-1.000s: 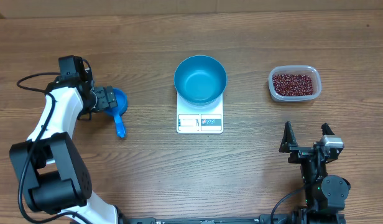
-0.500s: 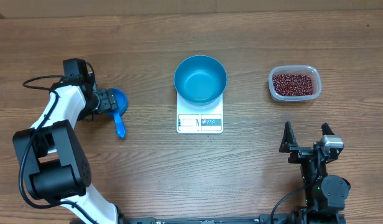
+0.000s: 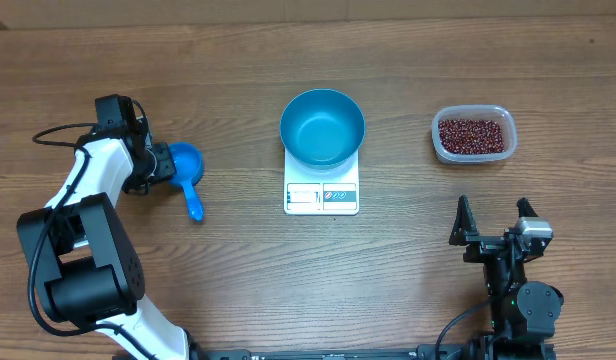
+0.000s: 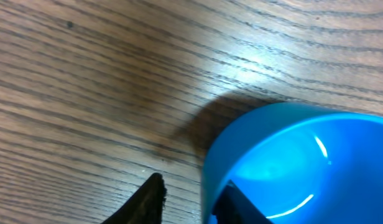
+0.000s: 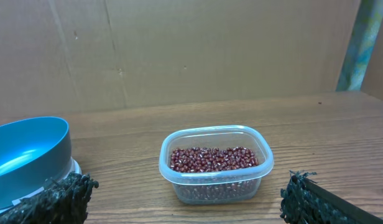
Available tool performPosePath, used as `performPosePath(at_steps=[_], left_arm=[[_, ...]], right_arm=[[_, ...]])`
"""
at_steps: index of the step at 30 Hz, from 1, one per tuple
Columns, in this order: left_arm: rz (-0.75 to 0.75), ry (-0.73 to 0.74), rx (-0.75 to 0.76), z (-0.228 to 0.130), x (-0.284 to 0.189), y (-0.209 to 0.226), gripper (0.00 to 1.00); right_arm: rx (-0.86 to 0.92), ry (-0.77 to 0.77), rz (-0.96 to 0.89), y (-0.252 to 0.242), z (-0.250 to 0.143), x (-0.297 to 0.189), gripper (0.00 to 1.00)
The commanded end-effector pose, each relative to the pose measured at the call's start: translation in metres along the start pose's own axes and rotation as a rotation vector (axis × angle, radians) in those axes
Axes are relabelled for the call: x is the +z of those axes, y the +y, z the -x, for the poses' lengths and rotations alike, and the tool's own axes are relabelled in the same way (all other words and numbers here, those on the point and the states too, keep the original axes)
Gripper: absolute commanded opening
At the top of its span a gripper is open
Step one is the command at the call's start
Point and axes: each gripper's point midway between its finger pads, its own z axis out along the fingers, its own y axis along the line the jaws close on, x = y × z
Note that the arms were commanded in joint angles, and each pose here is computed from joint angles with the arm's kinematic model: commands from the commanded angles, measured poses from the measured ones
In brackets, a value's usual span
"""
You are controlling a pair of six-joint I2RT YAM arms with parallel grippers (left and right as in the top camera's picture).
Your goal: Scoop item into bowl and weigh 150g on scale
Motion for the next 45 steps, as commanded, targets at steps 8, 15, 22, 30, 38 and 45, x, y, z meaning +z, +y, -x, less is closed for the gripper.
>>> performPosePath(at_steps=[8, 15, 22, 30, 38, 45], left_arm=[[-0.031, 0.002, -0.009, 0.002, 0.001, -0.004, 0.04], [-0.070, 0.012, -0.010, 0.000, 0.000, -0.011, 0.04], [-0.079, 0.044, -0.030, 0.000, -0.011, -0.014, 0.04], [-0.089, 0.043, -0.018, 0.026, -0.059, -0.030, 0.04], [-0.226, -0.034, -0.107, 0.065, -0.126, -0.078, 0.04], [-0.309, 0.069, -0.405, 0.052, -0.154, -0.121, 0.04]], right_arm=[[-0.004, -0.007, -0.016, -0.003, -0.001, 0.000, 1.00], [-0.004, -0.007, -0.016, -0.003, -0.001, 0.000, 1.00], [-0.004, -0.007, -0.016, -0.003, -0.001, 0.000, 1.00], [-0.004, -0.007, -0.016, -0.003, -0.001, 0.000, 1.00], [-0.004, -0.007, -0.016, -0.003, -0.001, 0.000, 1.00], [-0.004, -0.007, -0.016, -0.003, -0.001, 0.000, 1.00]])
